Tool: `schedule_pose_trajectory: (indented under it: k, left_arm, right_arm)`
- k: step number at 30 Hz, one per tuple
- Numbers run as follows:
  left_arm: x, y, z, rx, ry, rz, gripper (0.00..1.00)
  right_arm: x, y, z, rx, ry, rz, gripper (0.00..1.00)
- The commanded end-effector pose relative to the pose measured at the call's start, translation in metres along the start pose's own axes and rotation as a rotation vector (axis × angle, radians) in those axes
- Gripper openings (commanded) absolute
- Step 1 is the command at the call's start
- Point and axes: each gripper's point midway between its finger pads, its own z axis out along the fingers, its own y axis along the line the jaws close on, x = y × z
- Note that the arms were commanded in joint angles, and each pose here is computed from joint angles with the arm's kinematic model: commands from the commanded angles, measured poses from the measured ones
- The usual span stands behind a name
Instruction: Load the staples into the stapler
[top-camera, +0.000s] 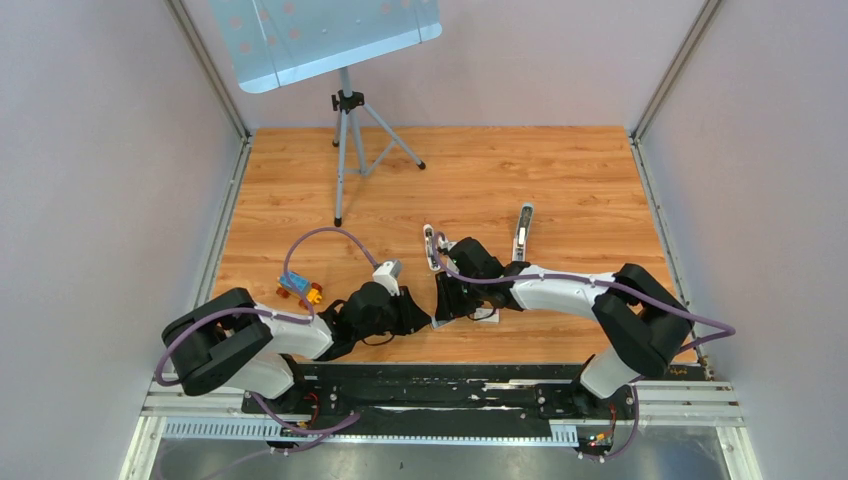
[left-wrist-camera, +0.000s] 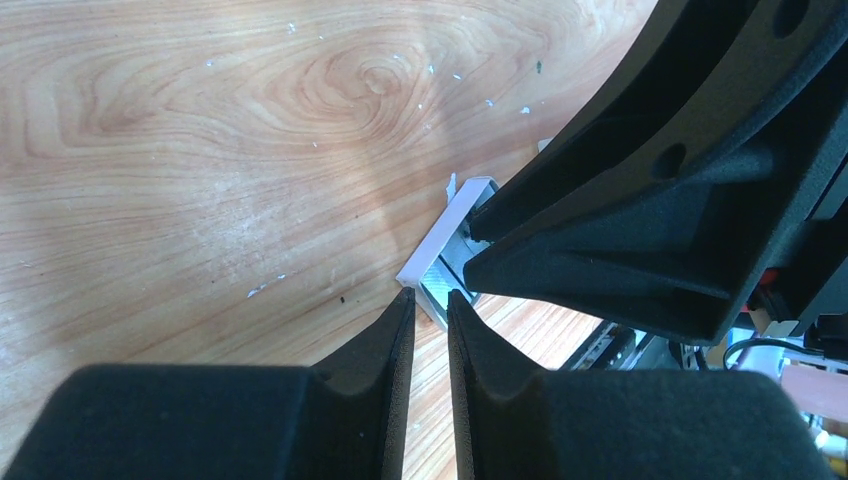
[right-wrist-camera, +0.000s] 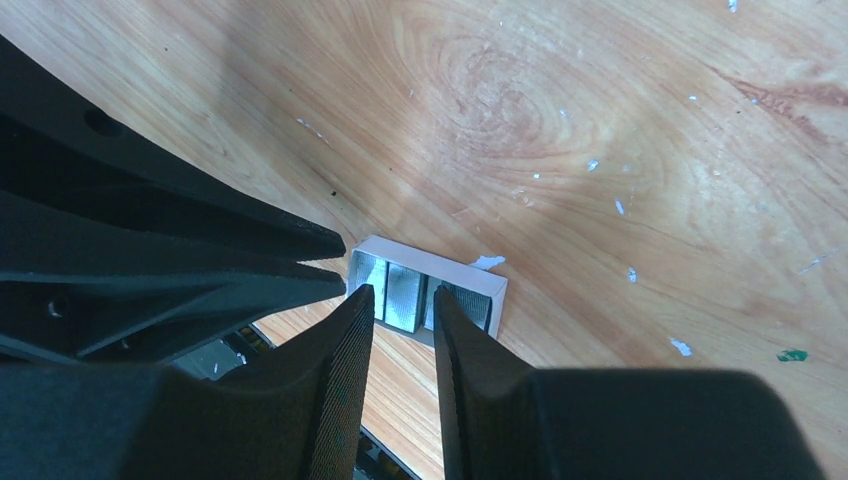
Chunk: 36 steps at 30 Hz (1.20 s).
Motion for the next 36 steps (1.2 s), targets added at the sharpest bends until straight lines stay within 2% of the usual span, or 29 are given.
schedule_pose_trajectory:
  k: [1,18,31,36]
  left_arm:
    - [-0.006,-0.008,0.006,0.038,-0.020,-0.014,0.20]
    - [0.007,-0.001,0.017,0.015,0.038,-0.013,0.16]
    - [0.012,0.006,0.020,-0.027,0.068,-0.006,0.16]
    - [0.012,0.006,0.020,-0.025,0.069,-0.007,0.15]
  right_arm:
    - [0.006,0.001,0.005,0.009,0.021,-0.019,0.31]
    - [0.009,0.003,0.005,-0.002,0.026,-0.029,0.28]
    - [-0.012,0.021,-0.020,-0.044,-0.057,-0.048,0.27]
    - [-0.012,0.013,-0.027,0.005,-0.069,-0.045,0.27]
